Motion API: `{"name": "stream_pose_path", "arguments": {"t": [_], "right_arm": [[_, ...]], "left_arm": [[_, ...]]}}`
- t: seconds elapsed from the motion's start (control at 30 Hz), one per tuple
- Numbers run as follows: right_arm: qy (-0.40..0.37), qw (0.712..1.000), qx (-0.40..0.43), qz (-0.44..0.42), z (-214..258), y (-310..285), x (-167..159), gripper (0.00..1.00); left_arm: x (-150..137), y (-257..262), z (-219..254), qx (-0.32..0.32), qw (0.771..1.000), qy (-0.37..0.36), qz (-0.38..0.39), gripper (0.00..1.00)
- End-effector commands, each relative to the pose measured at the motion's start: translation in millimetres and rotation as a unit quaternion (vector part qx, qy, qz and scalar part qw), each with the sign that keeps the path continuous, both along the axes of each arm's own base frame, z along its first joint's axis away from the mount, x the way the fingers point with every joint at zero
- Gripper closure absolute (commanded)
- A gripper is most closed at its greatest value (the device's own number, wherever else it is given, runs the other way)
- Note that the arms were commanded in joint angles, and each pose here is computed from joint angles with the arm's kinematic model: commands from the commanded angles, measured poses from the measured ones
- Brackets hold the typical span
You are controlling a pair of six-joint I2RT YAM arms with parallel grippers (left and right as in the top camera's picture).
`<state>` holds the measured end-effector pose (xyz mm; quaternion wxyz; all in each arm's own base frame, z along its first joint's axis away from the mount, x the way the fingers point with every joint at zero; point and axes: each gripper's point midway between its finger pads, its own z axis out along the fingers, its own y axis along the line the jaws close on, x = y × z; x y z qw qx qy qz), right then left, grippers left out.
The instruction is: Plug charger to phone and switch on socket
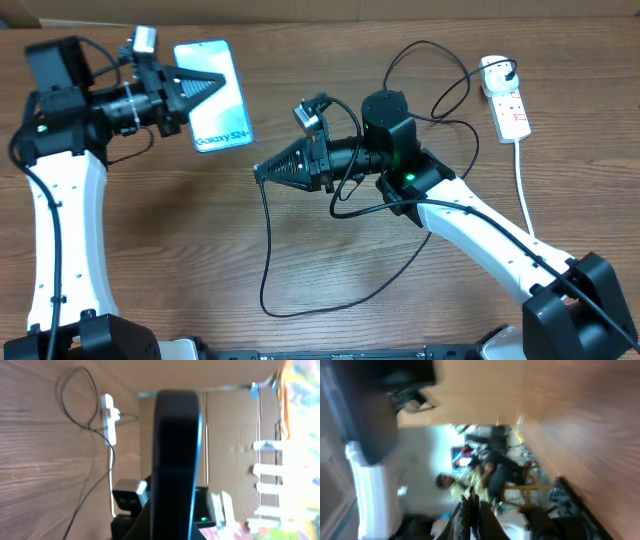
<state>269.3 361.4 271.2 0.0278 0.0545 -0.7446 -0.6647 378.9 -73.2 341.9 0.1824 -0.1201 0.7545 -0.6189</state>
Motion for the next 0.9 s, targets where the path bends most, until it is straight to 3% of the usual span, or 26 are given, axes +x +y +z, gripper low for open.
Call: {"name": "stream_pose_path", "arguments": {"t": [0.0,0.17,0.27,0.37,0.73,0.87], "right_arm": [[-0.043,0.996,-0.058,-0.058,-29.8,-5.4,21.7,0.96],[-0.057,0.970,-0.191,-0.141,-86.8,-29.5,44.1,0.96],[-0.054,0.925,-0.315,-0.206,-135.3,-64.0,59.3,0.96],[-0.041,0.901,-0.372,-0.219,-164.4,-81.1,62.2,0.96],[0.021,0.866,-0.455,-0.209,-252.9,-105.0,67.9,0.96],[0.024,0.856,-0.465,-0.225,-256.0,-117.7,75.1,0.88]], "left_arm": [[2.8,22.9,7.3,0.002,0.999,-0.002,0.037,0.96],[2.2,30.0,4.7,0.011,0.999,-0.010,0.045,0.96],[-0.2,29.3,1.0,0.017,0.999,-0.011,0.042,0.96],[-1.7,29.0,-1.5,0.020,0.999,-0.010,0.041,0.96],[-5.1,28.0,-5.6,0.025,0.999,-0.008,0.037,0.96],[-5.7,27.8,-6.1,0.027,0.999,-0.010,0.036,0.96]]}}
